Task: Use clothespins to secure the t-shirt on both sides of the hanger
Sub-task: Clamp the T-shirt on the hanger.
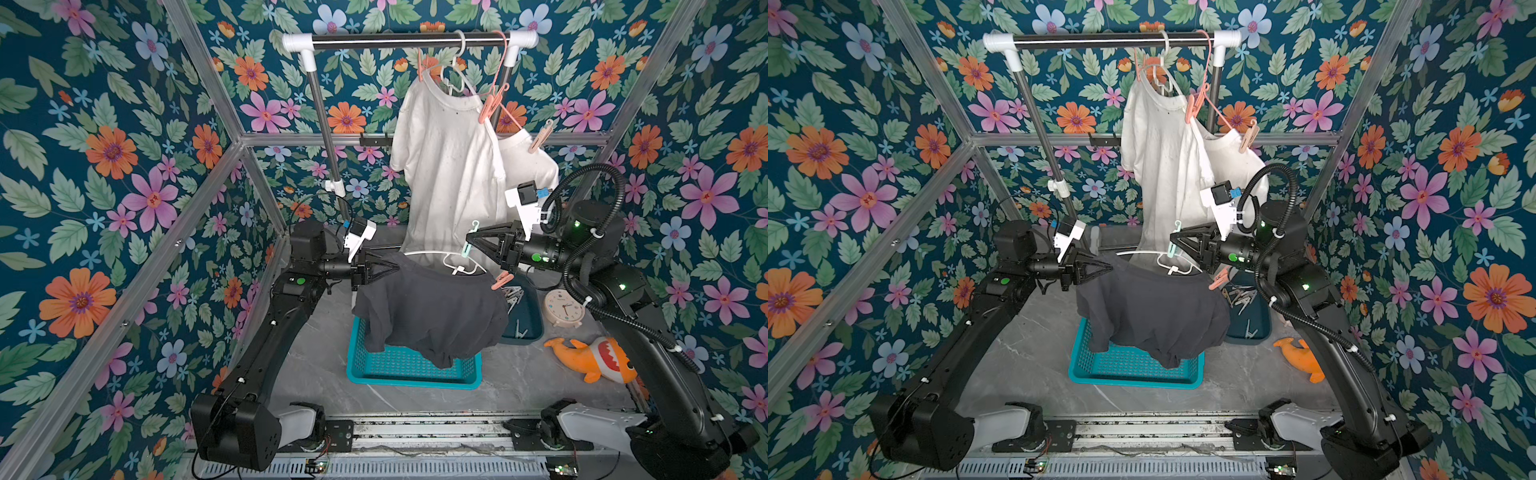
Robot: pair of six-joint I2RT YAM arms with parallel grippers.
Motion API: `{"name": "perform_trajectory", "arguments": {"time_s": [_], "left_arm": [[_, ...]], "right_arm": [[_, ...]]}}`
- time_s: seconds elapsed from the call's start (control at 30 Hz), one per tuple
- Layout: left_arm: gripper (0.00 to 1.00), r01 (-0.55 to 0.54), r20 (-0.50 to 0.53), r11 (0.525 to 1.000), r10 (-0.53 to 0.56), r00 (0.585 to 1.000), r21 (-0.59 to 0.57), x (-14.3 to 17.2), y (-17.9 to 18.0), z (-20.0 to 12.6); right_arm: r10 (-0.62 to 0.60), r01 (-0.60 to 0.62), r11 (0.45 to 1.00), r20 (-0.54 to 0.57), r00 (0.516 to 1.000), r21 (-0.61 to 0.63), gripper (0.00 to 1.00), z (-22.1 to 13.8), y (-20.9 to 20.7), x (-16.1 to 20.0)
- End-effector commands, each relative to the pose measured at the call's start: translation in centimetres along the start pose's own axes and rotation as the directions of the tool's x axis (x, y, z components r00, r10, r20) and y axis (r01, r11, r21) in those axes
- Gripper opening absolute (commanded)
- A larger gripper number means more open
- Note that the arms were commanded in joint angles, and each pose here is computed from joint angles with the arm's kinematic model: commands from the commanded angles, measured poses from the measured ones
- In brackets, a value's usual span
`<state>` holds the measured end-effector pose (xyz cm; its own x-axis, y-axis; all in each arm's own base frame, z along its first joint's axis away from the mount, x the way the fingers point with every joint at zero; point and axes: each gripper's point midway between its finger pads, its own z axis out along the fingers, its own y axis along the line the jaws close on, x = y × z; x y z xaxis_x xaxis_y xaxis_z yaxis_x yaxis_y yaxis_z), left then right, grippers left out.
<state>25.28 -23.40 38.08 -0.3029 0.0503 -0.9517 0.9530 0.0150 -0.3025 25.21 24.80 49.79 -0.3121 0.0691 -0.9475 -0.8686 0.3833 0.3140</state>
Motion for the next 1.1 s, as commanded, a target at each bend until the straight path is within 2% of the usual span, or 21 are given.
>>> {"name": "perform_trajectory", "arguments": {"time_s": [0.0,0.47,1.07], "left_arm": [[0.00,-0.032,0.002,0.999,0.032,0.999,0.020,-0.4,-0.4,0.2],[0.00,-0.036,-0.034,0.998,0.038,0.999,0.052,-0.5,-0.7,1.6],[0.00,-0.064,-0.047,0.997,0.066,0.997,0.043,-0.3,-0.9,1.8]], "right_arm": [[-0.084,0.086,0.993,0.025,0.996,-0.082,0.07,1.3,1.5,-1.3],[-0.106,0.093,0.968,-0.044,0.993,-0.234,0.07,7.3,2.1,-0.3],[-0.090,0.025,0.960,-0.222,0.971,-0.279,0.06,12.6,0.7,3.4]]}}
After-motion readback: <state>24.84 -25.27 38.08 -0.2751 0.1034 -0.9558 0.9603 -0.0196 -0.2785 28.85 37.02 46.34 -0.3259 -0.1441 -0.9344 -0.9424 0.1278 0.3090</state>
